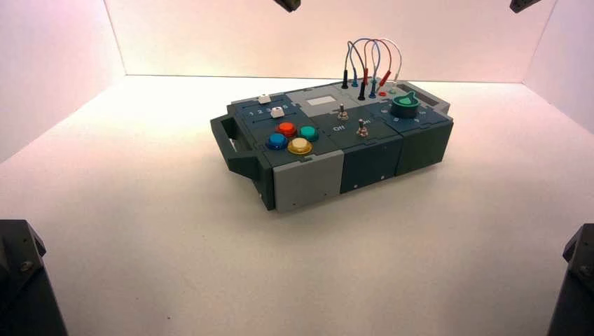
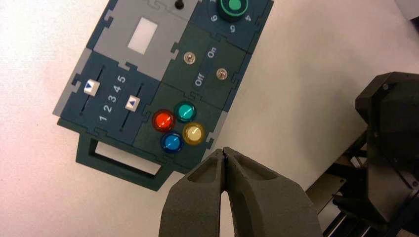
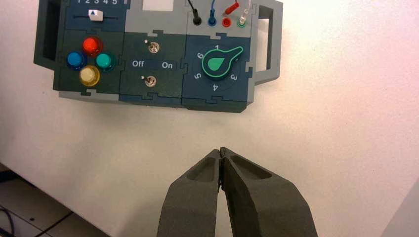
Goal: Rotate the box clockwise.
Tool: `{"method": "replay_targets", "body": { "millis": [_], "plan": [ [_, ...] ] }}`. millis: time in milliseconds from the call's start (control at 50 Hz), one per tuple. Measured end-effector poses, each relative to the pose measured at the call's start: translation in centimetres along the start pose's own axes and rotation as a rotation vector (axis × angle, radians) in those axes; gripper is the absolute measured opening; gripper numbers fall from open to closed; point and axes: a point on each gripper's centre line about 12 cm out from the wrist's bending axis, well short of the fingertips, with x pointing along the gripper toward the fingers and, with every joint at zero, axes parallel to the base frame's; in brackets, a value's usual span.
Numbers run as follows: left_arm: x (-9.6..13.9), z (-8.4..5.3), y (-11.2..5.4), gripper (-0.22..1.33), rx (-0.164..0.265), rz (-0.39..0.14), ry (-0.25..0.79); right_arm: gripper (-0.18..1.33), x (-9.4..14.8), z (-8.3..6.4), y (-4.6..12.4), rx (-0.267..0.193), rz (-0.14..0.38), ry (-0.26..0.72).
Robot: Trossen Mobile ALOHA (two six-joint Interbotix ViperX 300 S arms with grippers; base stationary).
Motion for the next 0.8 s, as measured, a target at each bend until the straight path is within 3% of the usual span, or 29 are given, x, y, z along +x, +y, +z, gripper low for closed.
{"method": "replay_targets", "body": {
  "millis": [580,800],
  "plan": [
    [-1.2,-0.5,-0.1,-0.17,0.003,-0.005,-0.03,-0.14,0.3,0.1,-0.1,-0.003,-0.003,0.0],
    [-2.3,-1.8,0.4,-0.17,-0.008,0.001,-0.039,-0.14,0.8,1.8,-1.0,-0.027,-0.019,-0.005]
  ]
}}
